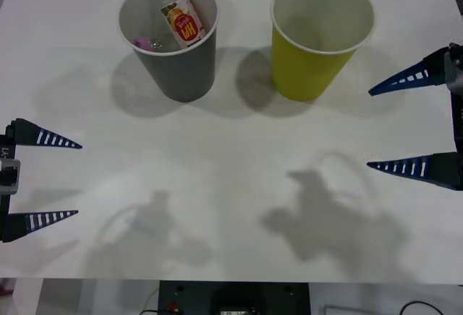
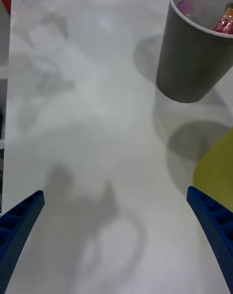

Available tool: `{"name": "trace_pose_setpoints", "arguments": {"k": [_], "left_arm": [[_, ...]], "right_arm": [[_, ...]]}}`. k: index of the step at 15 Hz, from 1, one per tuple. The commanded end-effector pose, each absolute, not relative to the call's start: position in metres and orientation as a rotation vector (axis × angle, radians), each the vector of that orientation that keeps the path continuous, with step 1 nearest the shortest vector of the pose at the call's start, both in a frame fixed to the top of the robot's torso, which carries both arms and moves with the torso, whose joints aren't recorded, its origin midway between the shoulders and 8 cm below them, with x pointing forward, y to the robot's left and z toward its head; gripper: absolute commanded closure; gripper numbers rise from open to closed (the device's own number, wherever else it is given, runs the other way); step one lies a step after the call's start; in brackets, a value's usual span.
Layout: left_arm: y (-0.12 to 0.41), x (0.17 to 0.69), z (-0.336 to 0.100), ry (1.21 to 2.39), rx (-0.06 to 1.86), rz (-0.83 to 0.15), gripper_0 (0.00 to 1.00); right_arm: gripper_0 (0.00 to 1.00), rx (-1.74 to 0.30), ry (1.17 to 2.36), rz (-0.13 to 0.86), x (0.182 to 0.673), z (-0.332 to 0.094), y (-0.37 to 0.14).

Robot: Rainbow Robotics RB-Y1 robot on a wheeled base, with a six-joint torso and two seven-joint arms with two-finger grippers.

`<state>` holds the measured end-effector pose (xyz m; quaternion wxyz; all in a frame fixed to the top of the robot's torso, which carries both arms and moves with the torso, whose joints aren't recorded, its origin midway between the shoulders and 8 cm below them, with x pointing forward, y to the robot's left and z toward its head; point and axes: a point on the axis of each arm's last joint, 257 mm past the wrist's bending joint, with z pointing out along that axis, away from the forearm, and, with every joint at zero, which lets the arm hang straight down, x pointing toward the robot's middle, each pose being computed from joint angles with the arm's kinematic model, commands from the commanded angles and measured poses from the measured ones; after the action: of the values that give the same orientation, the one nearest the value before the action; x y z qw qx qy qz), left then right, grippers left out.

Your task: Put the can into the green bin and the plastic bottle into the gray bin

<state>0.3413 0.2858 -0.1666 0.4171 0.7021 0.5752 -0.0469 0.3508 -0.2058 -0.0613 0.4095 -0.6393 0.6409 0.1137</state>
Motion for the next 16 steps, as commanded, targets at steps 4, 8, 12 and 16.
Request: {"name": "trace_pose_setpoints", "arguments": {"k": [4,8,12,16], "left_arm": [[0.286,0.341,-0.167,1.444,1.762,-0.118,0.0],[0.286,0.341,-0.167,1.444,1.762,-0.118,0.0],[0.286,0.341,-0.167,1.444,1.762,-0.118,0.0],[0.286,0.341,-0.167,1.444,1.762,-0.118,0.0]], "right_arm": [[0.0,-1.654,1.621,0.269,0.329,-0.099,-0.236],[0.0,-1.649,1.614,0.244,0.325,-0.119,-0.25],[0.0,-1.653,1.616,0.257,0.317,-0.132,-0.253],[0.0,-1.626,1.602,0.273,0.318,-0.135,-0.251]]}}
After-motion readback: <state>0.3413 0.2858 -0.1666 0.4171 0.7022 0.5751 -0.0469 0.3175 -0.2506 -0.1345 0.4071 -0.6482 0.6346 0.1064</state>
